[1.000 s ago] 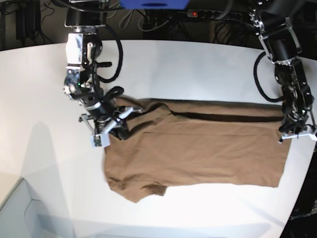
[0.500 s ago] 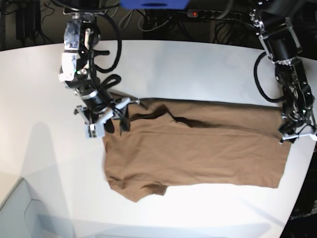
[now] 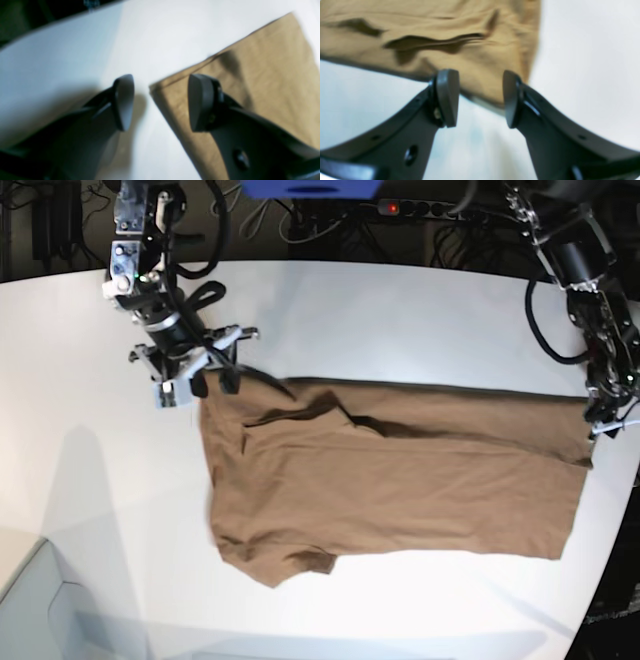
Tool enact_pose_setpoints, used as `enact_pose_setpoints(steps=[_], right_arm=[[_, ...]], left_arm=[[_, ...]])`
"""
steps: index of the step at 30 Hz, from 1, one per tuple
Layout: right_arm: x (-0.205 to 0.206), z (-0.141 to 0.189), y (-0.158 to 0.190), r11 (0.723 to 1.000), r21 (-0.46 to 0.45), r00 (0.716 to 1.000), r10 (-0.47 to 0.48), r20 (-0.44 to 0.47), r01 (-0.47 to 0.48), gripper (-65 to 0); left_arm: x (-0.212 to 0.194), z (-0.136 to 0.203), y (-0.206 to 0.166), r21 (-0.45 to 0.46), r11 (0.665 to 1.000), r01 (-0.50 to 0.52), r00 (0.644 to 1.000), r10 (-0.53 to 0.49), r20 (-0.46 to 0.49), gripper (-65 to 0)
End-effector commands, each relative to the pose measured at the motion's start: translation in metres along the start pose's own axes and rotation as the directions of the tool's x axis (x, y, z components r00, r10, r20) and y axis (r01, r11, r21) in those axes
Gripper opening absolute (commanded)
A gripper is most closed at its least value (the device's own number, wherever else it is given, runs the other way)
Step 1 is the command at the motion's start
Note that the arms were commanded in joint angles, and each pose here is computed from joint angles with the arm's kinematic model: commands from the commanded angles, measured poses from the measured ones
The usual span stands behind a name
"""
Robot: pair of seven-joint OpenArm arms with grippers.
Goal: Layout the t-shirt on the table in an organized manner, then fold the t-shirt properly
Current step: 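Lift the edge and fold it over toward the hem with both grippers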
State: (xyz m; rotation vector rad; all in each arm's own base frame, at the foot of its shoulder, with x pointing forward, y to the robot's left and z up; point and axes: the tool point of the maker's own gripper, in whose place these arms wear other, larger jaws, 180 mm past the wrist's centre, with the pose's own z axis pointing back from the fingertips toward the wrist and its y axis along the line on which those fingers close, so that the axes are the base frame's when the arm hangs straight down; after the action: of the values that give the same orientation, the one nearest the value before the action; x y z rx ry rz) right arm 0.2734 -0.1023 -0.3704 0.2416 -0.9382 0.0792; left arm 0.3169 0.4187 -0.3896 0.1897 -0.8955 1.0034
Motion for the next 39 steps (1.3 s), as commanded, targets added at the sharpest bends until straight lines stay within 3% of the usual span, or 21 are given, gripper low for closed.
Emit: enact_pose_setpoints(steps=[1, 10, 15, 22, 28, 39], right_arm=[[0.012, 0.002, -0.001, 1.0, -0.001, 0.999, -0.003, 0.047, 0.003, -35.9], [0.006, 0.011, -0.033, 0.996, -0.085, 0.999, -0.024, 0.04, 0.027, -35.9], [0.0, 0.016, -0.043, 0.993, -0.114, 0.999, -0.034, 0.031, 0.037, -35.8], [-0.008, 0.016, -0.038, 0.994, -0.103, 0.999, -0.046, 0.011, 0.047, -35.7], [-0.019, 0.001, -0.04, 0.993, -0.095, 0.997, -0.073, -0.022, 0.07, -29.4], [-0.018, -0.022, -0.014, 0.999, -0.015, 0.998, -0.052, -0.044, 0.051, -29.2]], left_arm=[[0.028, -0.001, -0.007, -0.012, 1.0, 0.0, 0.998, 0.001, 0.063, -31.4], [0.005, -0.018, -0.001, 0.025, 0.999, -0.022, 1.0, 0.023, -0.02, -32.5], [-0.011, -0.022, 0.005, 0.043, 0.999, -0.028, 0.998, 0.031, -0.062, -52.4], [-0.013, -0.022, 0.005, 0.045, 0.999, -0.025, 0.997, 0.028, -0.066, -65.0], [-0.014, -0.022, 0.005, 0.046, 0.999, -0.023, 0.997, 0.026, -0.067, -64.8], [-0.016, -0.022, 0.007, 0.048, 0.999, -0.021, 0.997, 0.024, -0.071, -64.8]])
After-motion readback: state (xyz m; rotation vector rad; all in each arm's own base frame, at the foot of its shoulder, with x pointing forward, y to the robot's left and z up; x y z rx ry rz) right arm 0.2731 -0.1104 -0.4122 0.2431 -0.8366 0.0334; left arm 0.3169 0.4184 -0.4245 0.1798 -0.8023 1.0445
